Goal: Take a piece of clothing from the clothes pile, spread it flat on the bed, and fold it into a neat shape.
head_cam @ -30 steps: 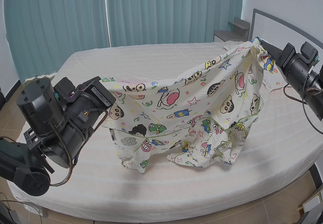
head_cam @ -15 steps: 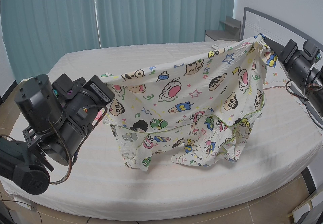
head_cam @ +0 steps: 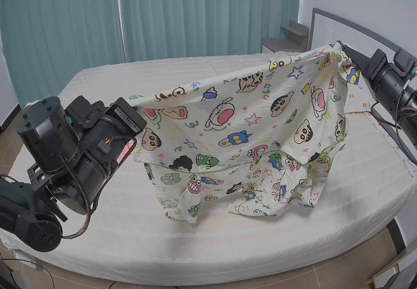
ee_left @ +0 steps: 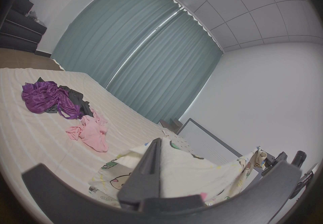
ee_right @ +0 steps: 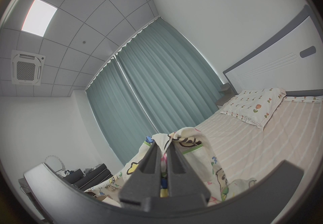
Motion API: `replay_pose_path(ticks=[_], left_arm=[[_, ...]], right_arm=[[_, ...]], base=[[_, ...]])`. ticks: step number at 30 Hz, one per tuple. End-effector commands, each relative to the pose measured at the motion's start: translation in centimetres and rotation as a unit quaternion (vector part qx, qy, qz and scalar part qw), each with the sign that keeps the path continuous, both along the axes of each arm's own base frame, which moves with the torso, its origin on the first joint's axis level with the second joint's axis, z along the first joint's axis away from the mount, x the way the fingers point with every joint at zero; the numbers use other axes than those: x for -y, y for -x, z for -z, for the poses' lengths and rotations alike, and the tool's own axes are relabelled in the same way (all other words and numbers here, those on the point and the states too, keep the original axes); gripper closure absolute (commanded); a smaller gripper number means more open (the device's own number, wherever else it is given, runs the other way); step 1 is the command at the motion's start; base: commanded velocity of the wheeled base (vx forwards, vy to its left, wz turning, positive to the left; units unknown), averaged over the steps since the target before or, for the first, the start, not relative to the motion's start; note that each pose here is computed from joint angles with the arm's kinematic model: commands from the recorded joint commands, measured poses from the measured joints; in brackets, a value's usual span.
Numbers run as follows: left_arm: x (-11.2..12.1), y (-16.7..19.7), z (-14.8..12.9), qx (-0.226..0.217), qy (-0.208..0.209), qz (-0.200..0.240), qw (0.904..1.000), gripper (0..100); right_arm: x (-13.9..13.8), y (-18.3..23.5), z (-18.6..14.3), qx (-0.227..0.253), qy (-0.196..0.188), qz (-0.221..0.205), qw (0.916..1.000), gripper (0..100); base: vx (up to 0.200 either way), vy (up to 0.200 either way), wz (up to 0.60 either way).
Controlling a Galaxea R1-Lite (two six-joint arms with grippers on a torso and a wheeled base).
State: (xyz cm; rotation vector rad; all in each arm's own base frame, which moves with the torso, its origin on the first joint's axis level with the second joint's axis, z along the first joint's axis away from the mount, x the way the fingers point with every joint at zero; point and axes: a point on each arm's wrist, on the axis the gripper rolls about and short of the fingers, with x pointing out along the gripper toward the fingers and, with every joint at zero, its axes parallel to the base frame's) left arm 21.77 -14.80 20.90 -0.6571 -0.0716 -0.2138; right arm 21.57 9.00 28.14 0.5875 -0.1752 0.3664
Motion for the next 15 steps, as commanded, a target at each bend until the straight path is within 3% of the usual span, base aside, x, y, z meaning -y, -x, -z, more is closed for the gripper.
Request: replay_pose_path(ticks=[1,15], left_arm=[[-0.9,1.3,-0.9,0.014,0.007,-0.003,0.9999,100],[-4.1,5.6,-3.9,0.081,0.002,-0.011,0.9967,100]], right_arm=[[0.5,2.0,-0.5,0.015,-0.004,-0.014,0.9998,100],[2.0,6.2,-1.9,0.067,-0.005,-0.073,0.9950,100]], base=[[-0.200,0.000,0.00],[-0.200,0.000,0.00]])
